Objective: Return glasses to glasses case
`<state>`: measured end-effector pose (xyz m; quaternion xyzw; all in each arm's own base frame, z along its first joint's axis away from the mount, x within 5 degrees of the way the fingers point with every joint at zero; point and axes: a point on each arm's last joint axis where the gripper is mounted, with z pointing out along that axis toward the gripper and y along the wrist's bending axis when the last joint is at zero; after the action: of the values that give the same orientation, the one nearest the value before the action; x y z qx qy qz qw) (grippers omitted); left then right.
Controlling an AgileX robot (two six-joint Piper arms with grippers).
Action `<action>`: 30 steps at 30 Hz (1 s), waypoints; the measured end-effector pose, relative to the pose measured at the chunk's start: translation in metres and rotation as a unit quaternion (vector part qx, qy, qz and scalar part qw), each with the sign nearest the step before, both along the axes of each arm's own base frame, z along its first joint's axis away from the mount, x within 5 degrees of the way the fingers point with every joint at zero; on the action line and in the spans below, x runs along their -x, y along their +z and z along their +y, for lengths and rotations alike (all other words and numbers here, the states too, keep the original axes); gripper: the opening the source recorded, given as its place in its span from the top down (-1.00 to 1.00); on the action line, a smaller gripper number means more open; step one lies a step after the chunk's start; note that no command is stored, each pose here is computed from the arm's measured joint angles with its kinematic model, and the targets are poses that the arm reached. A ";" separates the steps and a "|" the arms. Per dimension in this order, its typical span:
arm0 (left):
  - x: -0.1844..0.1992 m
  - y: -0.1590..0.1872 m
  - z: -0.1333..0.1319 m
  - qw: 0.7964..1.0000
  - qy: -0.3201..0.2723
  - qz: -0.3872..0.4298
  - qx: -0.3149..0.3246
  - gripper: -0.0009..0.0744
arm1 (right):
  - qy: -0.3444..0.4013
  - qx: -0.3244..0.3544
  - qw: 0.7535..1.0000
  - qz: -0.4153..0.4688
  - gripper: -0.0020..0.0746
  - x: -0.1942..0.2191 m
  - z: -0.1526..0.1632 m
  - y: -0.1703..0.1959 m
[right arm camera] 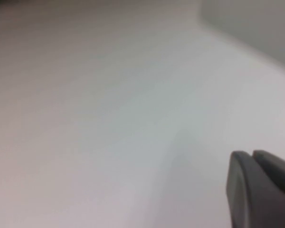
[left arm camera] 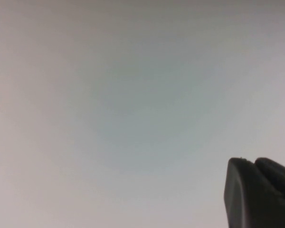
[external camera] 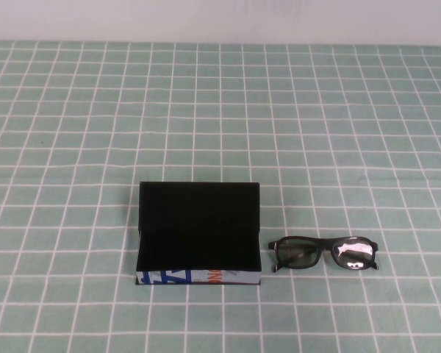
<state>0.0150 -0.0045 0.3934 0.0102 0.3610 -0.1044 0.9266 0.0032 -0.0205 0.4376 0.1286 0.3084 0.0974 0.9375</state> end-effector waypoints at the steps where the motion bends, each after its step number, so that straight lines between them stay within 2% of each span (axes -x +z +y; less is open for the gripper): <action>1: -0.002 0.009 0.000 1.000 0.002 0.017 -0.002 0.98 | 0.007 0.010 1.000 0.017 0.98 -0.004 0.002 0.008; 5: -0.014 0.032 0.001 0.993 0.014 0.119 -0.008 0.98 | 0.058 0.070 0.986 0.140 0.98 -0.037 0.018 0.034; 7: -0.021 0.037 0.001 0.985 0.016 0.170 -0.008 0.98 | 0.086 0.092 0.971 0.205 0.98 -0.059 0.025 0.037; 10: -0.036 0.032 0.001 0.971 0.018 0.240 -0.009 0.98 | 0.123 0.118 0.933 0.318 0.98 -0.101 0.036 0.022; 16: -0.052 0.011 0.001 0.934 0.024 0.357 -0.017 0.98 | 0.180 0.184 0.813 0.522 0.98 -0.169 0.053 -0.034; 24: -0.051 -0.009 0.001 0.889 0.027 0.457 -0.020 0.98 | 0.299 0.178 0.639 0.686 0.98 -0.215 0.073 -0.102; 26: -0.053 -0.015 0.001 0.872 0.026 0.488 -0.020 0.98 | 0.324 0.203 0.613 0.691 0.98 -0.223 0.078 -0.113; 30: -0.063 -0.027 -0.002 0.833 0.013 0.553 -0.031 0.98 | 0.377 0.269 0.576 0.673 0.98 -0.234 0.088 -0.118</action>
<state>0.0781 -0.0070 0.3661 -0.0255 0.8160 -0.0692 0.5733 0.2368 0.0676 0.3194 -0.2289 0.8837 0.2402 0.3302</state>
